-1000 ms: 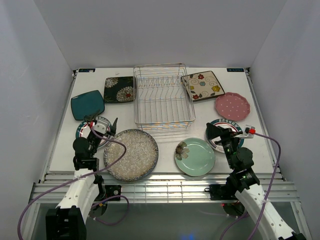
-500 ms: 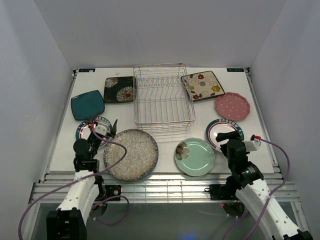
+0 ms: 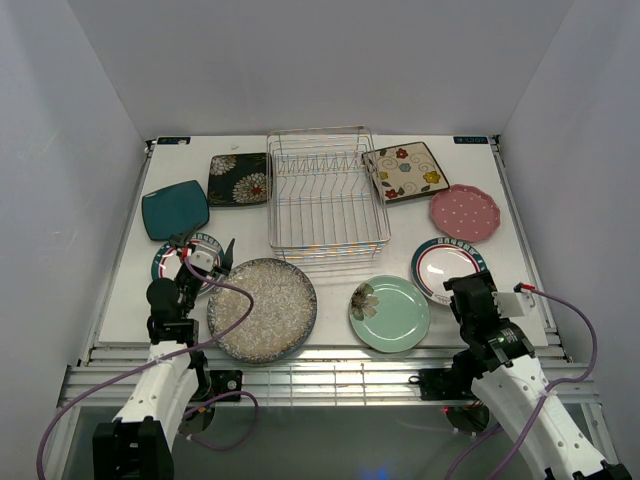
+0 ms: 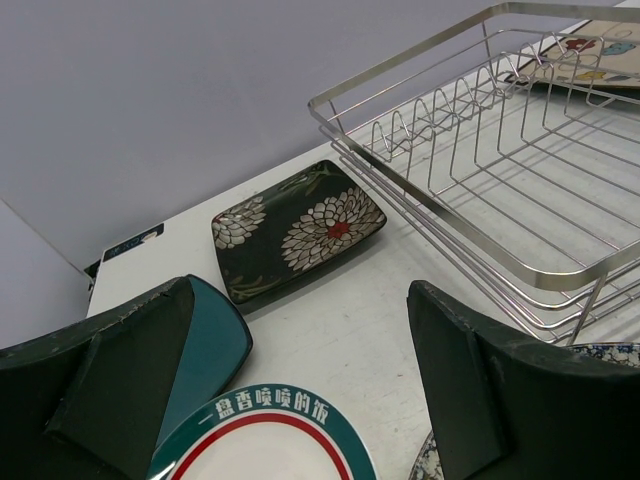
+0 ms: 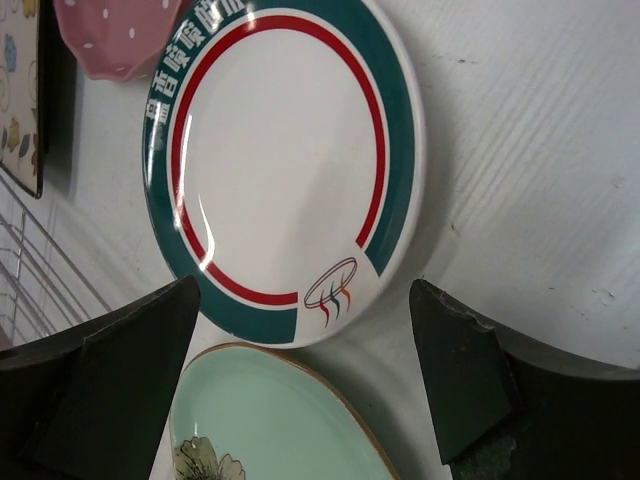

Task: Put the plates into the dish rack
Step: Pick up the plate at the center of the board.

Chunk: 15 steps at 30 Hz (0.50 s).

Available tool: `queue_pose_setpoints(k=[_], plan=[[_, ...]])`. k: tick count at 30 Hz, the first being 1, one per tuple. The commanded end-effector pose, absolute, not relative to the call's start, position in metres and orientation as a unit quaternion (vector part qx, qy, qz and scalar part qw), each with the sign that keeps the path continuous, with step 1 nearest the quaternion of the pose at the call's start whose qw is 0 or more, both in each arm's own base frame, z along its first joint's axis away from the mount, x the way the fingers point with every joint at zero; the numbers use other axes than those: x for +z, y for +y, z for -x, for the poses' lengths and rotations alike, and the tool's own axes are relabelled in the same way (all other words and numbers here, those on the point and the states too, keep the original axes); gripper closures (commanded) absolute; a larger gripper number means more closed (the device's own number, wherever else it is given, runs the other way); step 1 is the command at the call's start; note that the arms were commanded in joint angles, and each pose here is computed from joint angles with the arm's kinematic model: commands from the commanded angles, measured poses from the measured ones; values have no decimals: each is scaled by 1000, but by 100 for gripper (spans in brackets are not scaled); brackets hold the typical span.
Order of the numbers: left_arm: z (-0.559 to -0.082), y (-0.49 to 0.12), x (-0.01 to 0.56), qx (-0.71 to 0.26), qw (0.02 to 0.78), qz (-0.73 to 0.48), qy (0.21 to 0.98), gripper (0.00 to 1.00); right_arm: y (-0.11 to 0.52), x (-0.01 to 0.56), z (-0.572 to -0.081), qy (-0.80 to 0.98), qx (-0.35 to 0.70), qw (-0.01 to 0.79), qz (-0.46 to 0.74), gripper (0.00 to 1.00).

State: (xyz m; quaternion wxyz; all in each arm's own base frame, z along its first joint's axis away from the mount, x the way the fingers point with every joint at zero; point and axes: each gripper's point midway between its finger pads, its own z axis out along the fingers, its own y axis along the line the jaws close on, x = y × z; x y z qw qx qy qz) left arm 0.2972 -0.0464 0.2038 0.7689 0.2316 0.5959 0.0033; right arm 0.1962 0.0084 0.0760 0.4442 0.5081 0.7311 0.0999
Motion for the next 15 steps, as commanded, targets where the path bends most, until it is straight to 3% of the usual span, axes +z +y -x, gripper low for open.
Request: queue_pose_setpoints(k=[1,8,15], plan=[[-298,-45,216,11,776,-233,586,2,-8,92,-190,700,72,449,-551,9],[-299,-46,216,10,775,-233,587,2,-8,85,-187,710,55,436,-550,10],[-298,-43,218,15,778,-228,585,2,11,77,-202,724,101,435,-525,7]])
